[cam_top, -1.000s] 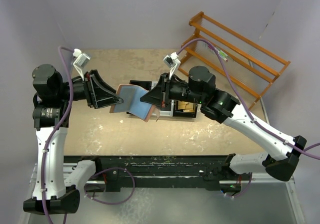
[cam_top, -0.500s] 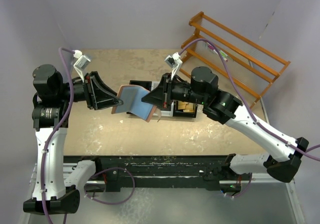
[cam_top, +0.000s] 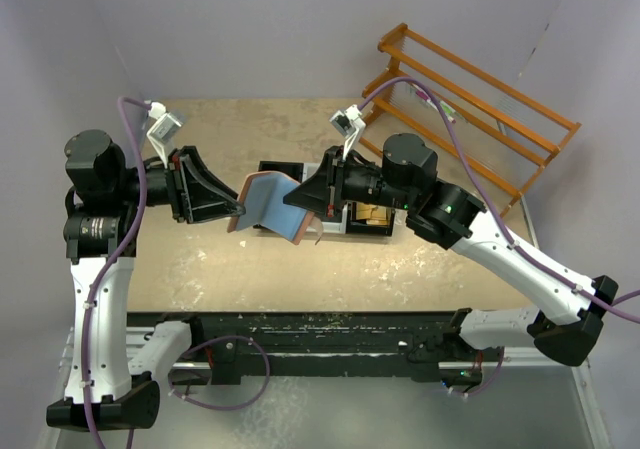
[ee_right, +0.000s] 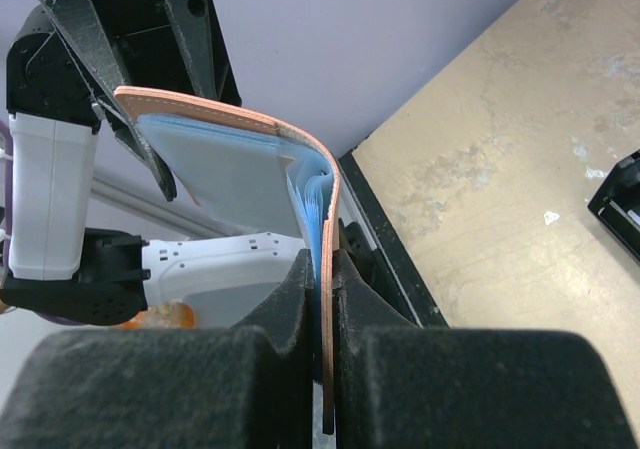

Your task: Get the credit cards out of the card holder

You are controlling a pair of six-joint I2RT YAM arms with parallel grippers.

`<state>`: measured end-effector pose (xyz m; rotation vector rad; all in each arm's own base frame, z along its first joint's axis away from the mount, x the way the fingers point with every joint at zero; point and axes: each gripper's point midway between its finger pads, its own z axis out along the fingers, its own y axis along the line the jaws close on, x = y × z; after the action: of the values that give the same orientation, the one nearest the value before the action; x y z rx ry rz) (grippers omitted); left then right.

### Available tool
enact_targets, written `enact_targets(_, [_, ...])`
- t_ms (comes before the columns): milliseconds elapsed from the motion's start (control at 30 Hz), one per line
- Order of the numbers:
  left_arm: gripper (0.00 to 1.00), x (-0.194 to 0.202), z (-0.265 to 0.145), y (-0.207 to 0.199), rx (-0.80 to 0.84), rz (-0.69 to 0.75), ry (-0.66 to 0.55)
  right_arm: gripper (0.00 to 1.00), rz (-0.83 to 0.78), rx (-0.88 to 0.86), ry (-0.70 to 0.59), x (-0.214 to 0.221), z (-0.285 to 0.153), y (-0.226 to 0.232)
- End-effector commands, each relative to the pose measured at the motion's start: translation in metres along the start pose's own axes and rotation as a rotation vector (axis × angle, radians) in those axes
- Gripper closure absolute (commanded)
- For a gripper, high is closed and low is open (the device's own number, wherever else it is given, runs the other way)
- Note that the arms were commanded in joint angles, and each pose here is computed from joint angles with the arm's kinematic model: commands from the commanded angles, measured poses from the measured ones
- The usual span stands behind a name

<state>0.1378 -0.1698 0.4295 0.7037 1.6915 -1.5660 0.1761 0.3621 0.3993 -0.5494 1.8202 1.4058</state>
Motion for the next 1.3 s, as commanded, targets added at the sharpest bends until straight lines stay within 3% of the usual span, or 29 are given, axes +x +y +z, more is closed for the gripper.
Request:
enact_targets(0, [0.66,-0.003,-0.001,-0.012,0.012,0.065,0.002,1.0,-0.049,-0.05,-0.097,-0.03,-0.012,0.024])
enact_targets(433, [0.69,-0.005,-0.001,-0.01,-0.006,0.062,-0.01,1.0,-0.059,-0.074,-0.108,-0.032,-0.013,0.029])
enact_targets(600, [0.72,-0.011,0.0,0.006,-0.1,0.08,-0.062,1.0,-0.064,-0.09,-0.113,-0.035,-0.013,0.033])
enact_targets(800, [0.6,-0.008,-0.003,0.026,-0.207,0.136,-0.079,1.0,-0.017,-0.006,-0.078,-0.032,0.0,0.017])
enact_targets(1267, [0.65,0.0,-0.001,-0.003,-0.039,0.102,-0.016,1.0,-0.016,-0.048,-0.058,-0.022,-0.005,0.022])
